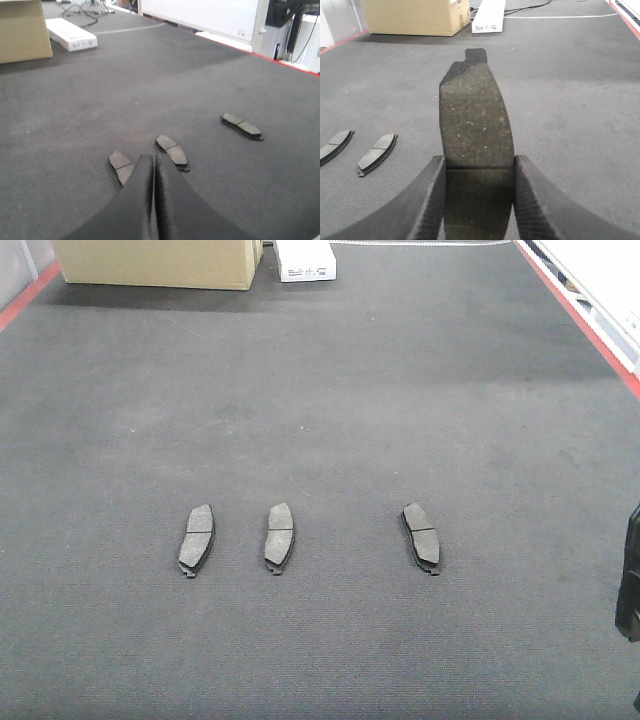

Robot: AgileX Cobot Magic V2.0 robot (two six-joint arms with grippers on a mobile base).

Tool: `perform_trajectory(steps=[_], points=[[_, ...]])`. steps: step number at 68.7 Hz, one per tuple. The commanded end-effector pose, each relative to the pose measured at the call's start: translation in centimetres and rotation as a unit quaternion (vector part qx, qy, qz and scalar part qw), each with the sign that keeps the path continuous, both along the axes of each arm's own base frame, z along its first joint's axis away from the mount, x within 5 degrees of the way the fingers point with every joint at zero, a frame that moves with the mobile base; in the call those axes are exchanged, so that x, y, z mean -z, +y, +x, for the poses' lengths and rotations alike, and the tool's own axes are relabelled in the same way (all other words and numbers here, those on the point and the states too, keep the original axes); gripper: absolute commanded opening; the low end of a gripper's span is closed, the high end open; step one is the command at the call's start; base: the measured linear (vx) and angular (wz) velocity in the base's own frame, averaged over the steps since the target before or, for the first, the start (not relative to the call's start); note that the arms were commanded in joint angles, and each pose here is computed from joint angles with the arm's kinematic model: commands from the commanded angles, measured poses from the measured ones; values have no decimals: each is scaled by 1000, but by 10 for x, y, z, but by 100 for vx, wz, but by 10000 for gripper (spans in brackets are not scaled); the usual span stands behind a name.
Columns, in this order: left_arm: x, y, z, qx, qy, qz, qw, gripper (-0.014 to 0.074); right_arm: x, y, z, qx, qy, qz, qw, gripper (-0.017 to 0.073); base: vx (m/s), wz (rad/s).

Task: Move and align brake pads A on conveyor
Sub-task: 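Lower the right gripper's pad onto the belt between the pads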

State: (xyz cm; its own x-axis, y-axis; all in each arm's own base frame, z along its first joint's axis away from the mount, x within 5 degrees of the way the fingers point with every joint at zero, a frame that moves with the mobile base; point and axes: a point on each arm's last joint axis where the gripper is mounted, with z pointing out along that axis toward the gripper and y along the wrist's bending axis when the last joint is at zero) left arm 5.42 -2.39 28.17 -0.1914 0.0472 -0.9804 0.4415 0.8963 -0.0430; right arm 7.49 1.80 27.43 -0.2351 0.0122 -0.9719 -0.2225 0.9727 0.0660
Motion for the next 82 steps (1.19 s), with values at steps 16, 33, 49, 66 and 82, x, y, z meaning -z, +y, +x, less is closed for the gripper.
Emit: perform_trajectory(steps=[16,33,49,66,82], points=[[-17,-2,0,12,-53,-25,998,-6,-19,1,2,-3,-61,6,998,-4,0,0],[-16,-2,0,12,-52,-25,998,-6,-20,1,2,-4,-66,13,998,-4,0,0],[-16,-2,0,12,-52,-25,998,-6,-23,7,22,-7,-47,5,999,-3,0,0],[-16,-2,0,11,-49,-23,998,-6,-36,28,97,-6,66,-21,998,0,0,0],[-16,-2,0,11,-48,-23,999,-6,-26,51,171,0,161,-3,987,8,0,0]])
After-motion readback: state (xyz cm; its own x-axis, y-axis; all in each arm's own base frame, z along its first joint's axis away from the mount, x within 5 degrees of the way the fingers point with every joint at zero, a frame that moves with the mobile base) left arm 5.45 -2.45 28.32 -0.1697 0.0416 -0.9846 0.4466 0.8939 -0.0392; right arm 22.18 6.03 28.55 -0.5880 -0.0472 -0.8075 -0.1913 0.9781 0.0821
